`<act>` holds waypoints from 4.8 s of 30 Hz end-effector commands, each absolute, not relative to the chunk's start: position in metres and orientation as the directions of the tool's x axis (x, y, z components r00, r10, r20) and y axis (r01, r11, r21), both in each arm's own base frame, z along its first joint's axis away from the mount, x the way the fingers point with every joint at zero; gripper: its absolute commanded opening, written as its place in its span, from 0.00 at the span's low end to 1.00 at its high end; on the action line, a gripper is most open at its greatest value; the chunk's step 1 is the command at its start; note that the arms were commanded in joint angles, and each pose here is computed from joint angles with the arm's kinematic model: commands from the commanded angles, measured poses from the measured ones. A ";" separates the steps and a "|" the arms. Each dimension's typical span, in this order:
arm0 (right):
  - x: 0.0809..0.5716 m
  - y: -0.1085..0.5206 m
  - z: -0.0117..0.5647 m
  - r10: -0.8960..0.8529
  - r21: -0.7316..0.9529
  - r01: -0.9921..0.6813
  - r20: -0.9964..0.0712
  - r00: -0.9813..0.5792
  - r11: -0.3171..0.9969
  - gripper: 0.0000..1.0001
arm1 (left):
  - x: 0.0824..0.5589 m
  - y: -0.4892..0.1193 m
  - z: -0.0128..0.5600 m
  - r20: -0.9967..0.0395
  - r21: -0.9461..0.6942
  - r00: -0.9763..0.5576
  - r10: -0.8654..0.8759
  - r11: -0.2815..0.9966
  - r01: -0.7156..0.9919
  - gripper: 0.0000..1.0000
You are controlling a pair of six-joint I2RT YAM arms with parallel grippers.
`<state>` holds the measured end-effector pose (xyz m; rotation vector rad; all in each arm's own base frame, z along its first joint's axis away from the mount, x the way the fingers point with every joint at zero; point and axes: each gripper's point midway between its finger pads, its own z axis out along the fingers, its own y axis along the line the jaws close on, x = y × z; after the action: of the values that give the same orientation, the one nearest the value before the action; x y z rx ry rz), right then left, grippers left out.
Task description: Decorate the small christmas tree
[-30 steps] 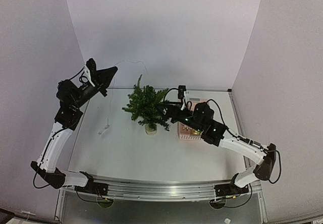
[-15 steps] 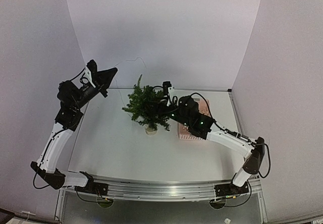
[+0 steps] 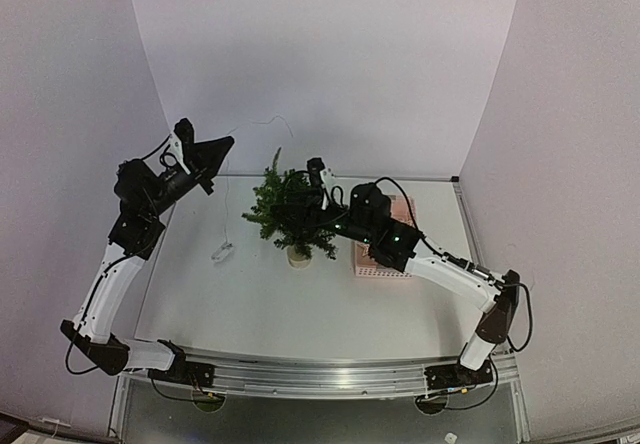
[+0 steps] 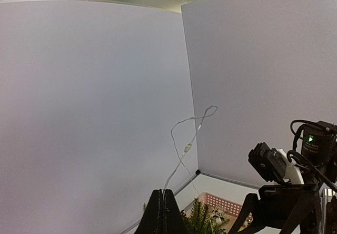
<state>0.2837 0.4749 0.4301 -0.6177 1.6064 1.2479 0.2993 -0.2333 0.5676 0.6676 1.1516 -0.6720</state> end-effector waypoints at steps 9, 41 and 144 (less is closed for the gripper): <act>0.244 0.518 0.428 0.075 0.435 -0.888 -0.900 -0.428 0.150 0.73 | 0.252 -0.216 0.596 -0.957 0.086 0.230 -0.176 0.586 0.806 0.00; 0.277 0.597 0.362 0.028 0.514 -0.847 -0.856 -0.515 0.135 0.35 | 0.259 -0.207 0.612 -0.923 0.038 0.267 -0.275 0.627 0.778 0.00; 0.276 0.439 0.371 -0.207 0.238 -0.813 -0.894 -0.397 0.532 0.51 | 0.360 -0.205 0.453 -0.951 -0.259 -0.011 -0.310 0.776 0.576 0.00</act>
<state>0.3038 0.4410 0.2771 -0.8449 2.0552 0.6328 0.3601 -0.2089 0.4333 0.2617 1.5050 -0.6970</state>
